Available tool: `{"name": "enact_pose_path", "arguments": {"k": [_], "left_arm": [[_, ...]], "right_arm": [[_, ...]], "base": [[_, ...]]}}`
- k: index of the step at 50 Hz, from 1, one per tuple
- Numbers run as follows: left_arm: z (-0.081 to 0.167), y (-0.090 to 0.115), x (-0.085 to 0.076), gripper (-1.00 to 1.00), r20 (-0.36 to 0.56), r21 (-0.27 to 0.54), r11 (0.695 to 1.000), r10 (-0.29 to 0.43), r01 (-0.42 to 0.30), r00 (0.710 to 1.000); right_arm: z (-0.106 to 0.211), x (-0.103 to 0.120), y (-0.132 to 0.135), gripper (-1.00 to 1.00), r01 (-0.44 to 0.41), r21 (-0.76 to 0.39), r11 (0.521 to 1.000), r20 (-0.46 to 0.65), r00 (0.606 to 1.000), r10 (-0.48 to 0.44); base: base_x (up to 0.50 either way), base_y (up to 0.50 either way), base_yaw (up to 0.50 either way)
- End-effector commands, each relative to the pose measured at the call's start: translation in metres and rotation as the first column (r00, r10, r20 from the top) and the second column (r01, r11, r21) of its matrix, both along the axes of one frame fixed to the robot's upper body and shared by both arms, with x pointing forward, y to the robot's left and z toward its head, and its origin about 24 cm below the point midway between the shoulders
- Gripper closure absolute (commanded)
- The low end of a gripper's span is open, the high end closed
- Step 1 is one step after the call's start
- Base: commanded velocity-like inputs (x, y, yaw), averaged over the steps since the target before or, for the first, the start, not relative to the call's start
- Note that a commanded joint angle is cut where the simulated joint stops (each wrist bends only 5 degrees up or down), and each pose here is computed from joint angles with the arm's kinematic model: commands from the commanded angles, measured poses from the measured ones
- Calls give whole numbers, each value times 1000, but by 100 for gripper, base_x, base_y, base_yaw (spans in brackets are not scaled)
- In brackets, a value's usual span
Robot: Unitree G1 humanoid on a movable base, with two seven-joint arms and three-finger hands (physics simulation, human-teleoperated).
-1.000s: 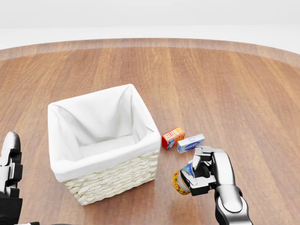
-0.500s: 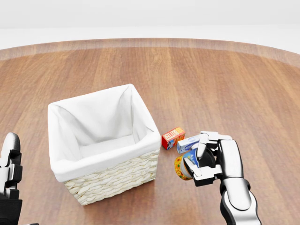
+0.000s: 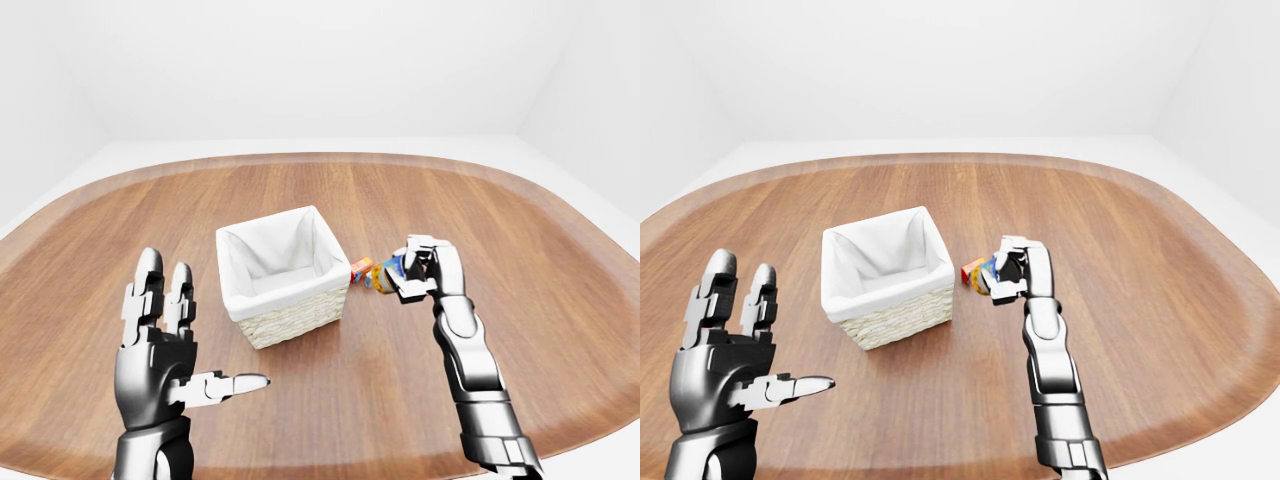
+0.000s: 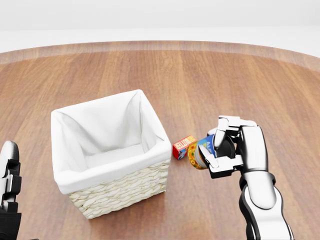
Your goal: Pick up the alphabet soup and put it in the basket.
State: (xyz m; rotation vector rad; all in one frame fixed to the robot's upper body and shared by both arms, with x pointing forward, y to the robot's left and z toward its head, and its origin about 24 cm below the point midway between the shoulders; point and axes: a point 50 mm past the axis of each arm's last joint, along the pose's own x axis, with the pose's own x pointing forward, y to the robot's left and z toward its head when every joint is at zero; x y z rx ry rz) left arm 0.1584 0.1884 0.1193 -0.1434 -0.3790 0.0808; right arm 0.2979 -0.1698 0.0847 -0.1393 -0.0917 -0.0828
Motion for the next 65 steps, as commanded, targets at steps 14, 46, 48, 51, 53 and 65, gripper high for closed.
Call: {"name": "enact_pose_path", "arguments": {"k": [14, 46, 48, 51, 53, 65], "left_arm": [[0, 2, 0, -100, 6, -1, 1000, 1, -1, 1000], [2, 2, -4, -100, 9, -3, 1000, -8, 8, 1000], [2, 2, -5, -100, 13, -5, 1000, -9, 9, 1000], [3, 3, -6, -100, 15, -7, 1000, -9, 9, 1000], [3, 3, -6, -100, 16, -8, 1000, -10, 11, 1000], [5, 5, -10, -100, 21, -16, 1000, -19, 19, 1000]], "right_arm": [[80, 0, 22, 100, -49, 10, 999, 324, 945, 43], [80, 29, 106, 100, -172, -26, 985, 257, 951, 173], [85, 31, 110, 100, -181, -16, 983, 266, 947, 178], [90, 33, 117, 100, -190, -8, 982, 278, 943, 184], [92, 34, 120, 100, -193, -6, 981, 279, 942, 187], [97, 51, 147, 100, -200, 8, 980, 228, 955, 193]], "base": [[0, 0, 0], [0, 0, 0], [0, 0, 0], [0, 0, 0], [0, 0, 0], [0, 0, 0]]}}
